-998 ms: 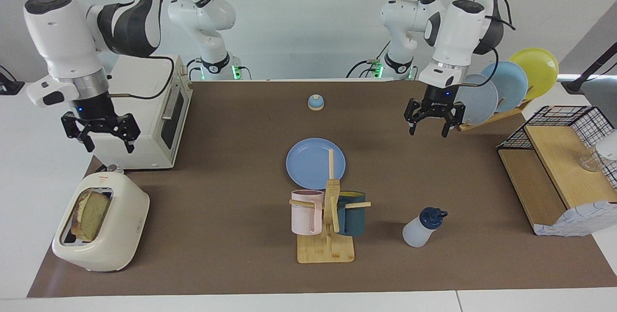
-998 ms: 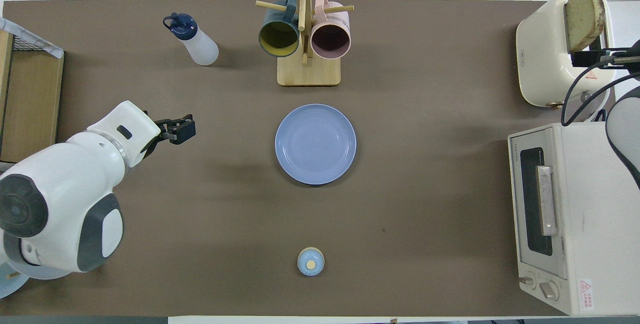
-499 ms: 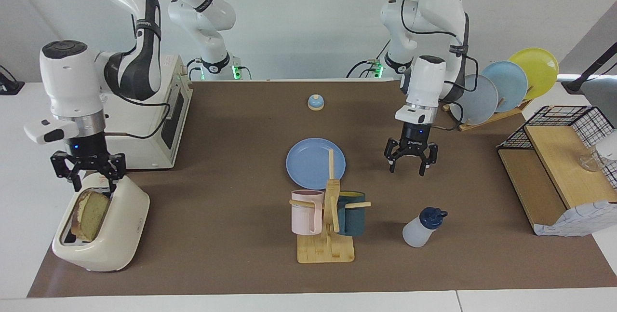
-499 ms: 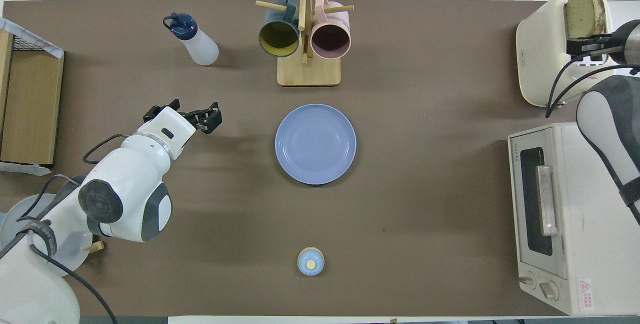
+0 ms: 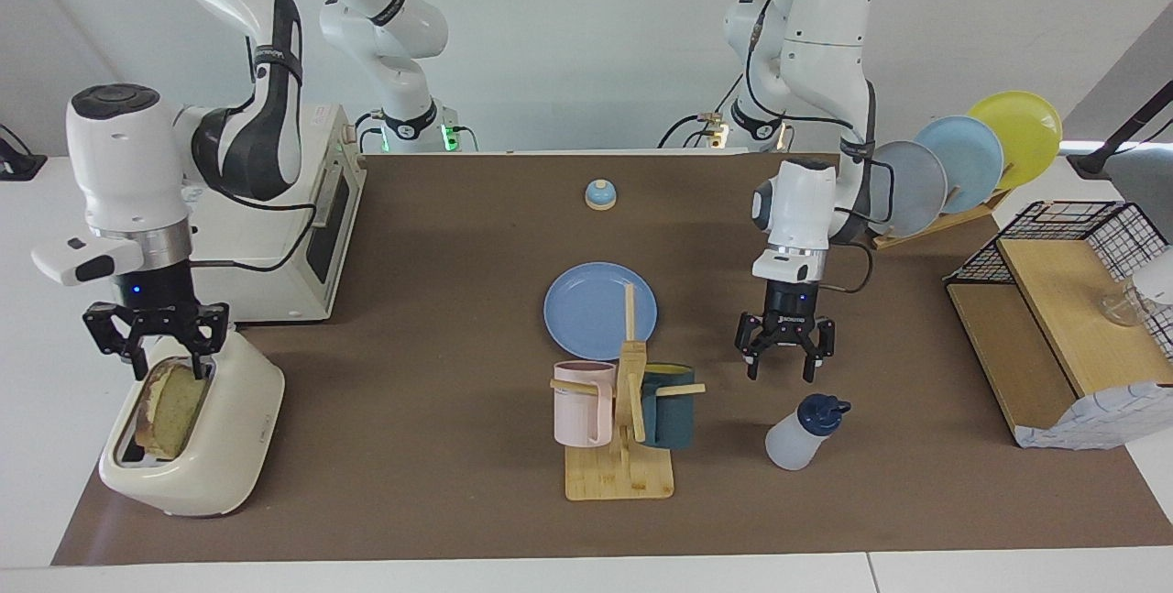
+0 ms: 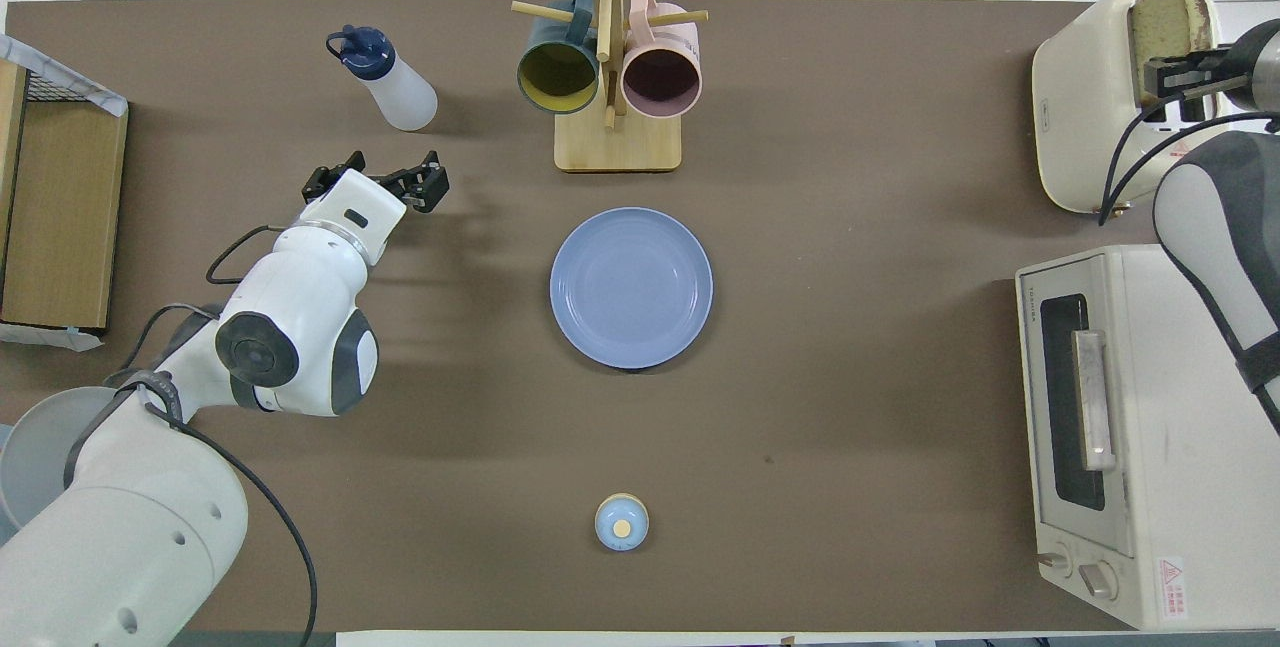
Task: Put bread on plate and add seasoning
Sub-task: 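Reach the left gripper to the bottle while the right gripper reaches the toaster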
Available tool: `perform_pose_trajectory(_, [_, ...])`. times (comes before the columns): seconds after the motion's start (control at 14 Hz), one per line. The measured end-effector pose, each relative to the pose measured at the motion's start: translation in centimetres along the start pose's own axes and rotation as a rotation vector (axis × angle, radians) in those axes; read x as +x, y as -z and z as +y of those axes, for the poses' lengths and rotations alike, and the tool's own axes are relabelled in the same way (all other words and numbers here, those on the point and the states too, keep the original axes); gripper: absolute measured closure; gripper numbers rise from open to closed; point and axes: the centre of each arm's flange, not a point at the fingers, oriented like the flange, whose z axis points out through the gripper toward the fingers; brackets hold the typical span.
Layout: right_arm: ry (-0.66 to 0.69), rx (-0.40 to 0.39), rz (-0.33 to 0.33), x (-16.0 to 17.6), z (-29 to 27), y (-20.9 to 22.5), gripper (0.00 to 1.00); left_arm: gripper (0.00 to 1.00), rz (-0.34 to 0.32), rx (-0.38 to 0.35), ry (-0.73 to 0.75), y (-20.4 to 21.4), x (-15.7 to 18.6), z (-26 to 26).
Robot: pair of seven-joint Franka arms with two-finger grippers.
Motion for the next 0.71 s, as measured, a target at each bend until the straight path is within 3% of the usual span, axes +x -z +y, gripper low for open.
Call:
perform_pose_trajectory(0.14, [0.025,-0.002,0.003,0.1,0.0,0.1,0.52,0.0,0.03,0.034,-0.004,-0.5,1.0,-0.1])
perform_pose_trajectory(0.21, [0.043,-0.004,0.003,0.1,0.0,0.1,0.58,0.0,0.045,0.038,0.005,-0.7,1.3,0.2])
perform_pose_trajectory(0.43, [0.113,-0.013,0.002,0.2,0.0,0.2,0.9,0.0,0.076,0.044,0.011,-2.2,1.5,0.8])
perform_pose_trajectory(0.71, [0.145,-0.032,0.009,1.0,0.1,1.1,0.9,0.0,0.132,0.047,0.03,-3.4,3.8,1.3])
